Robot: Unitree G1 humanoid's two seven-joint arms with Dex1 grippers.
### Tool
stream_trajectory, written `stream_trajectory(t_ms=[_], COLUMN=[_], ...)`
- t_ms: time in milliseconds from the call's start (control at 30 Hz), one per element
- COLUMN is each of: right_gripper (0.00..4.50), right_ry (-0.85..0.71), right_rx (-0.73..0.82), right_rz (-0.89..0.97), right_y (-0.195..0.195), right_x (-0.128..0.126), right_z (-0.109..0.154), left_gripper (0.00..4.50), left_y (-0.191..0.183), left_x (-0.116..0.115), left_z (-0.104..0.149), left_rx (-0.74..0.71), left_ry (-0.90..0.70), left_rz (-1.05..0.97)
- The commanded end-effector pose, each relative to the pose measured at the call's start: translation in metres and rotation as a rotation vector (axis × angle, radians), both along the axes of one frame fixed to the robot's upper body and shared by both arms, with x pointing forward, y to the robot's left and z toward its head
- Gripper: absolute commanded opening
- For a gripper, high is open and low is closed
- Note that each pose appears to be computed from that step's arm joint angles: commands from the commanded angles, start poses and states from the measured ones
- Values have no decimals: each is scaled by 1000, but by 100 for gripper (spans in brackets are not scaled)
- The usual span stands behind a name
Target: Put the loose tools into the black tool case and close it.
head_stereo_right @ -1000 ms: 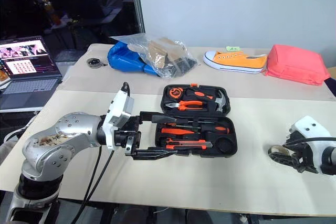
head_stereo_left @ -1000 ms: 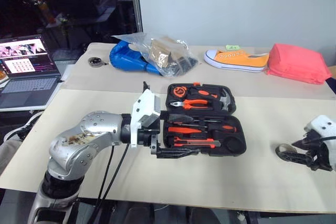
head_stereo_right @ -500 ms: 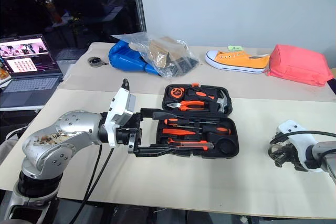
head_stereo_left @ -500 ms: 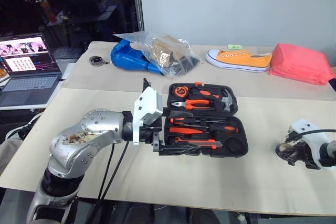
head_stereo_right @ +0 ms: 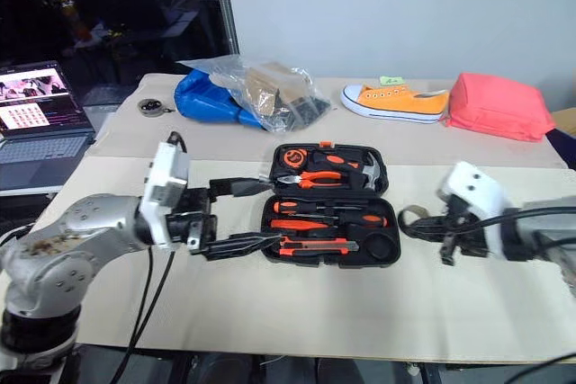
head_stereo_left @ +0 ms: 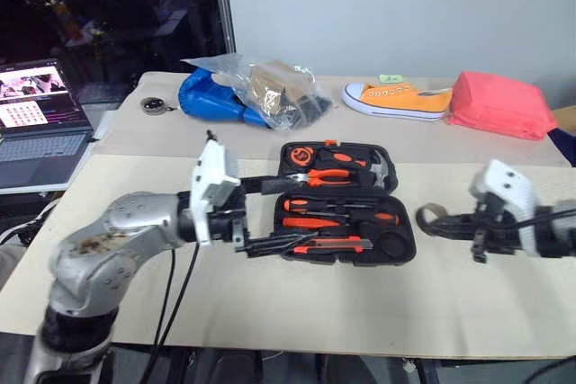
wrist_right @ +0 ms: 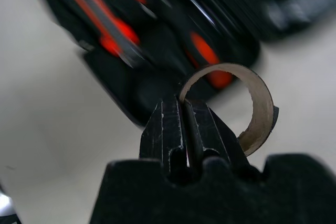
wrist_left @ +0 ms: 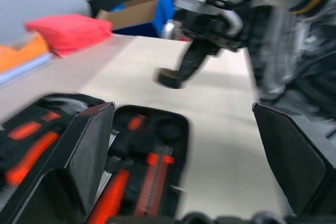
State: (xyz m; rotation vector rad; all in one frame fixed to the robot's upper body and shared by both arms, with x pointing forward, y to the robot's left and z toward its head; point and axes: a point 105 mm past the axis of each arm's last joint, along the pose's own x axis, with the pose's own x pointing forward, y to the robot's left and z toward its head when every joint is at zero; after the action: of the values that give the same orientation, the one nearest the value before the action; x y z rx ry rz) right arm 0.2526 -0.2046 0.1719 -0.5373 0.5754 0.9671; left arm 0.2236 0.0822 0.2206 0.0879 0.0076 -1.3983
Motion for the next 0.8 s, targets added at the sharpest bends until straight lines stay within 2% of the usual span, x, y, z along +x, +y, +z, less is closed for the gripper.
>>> stream_trajectory(t_ms=[33, 333, 567, 767, 800], right_gripper=[10, 10, 10, 10, 73], right_ry=[74, 177, 179, 163, 157], right_rx=[-39, -222, -256, -204, -185], right_rz=[82, 69, 36, 60, 65], right_y=[17, -2, -10, -1, 0], right_x=[-3, 2, 10, 17, 18], right_z=[-12, -57, -57, -60, -56], left_gripper=[450, 450, 450, 450, 450], left_y=[3, 3, 3, 4, 5], left_x=[-14, -17, -14, -10, -8], left_z=[6, 6, 6, 3, 2], left_rx=[20, 22, 31, 46, 48], left_ry=[-18, -35, -44, -45, -43], left_rz=[-28, 37, 60, 80, 88])
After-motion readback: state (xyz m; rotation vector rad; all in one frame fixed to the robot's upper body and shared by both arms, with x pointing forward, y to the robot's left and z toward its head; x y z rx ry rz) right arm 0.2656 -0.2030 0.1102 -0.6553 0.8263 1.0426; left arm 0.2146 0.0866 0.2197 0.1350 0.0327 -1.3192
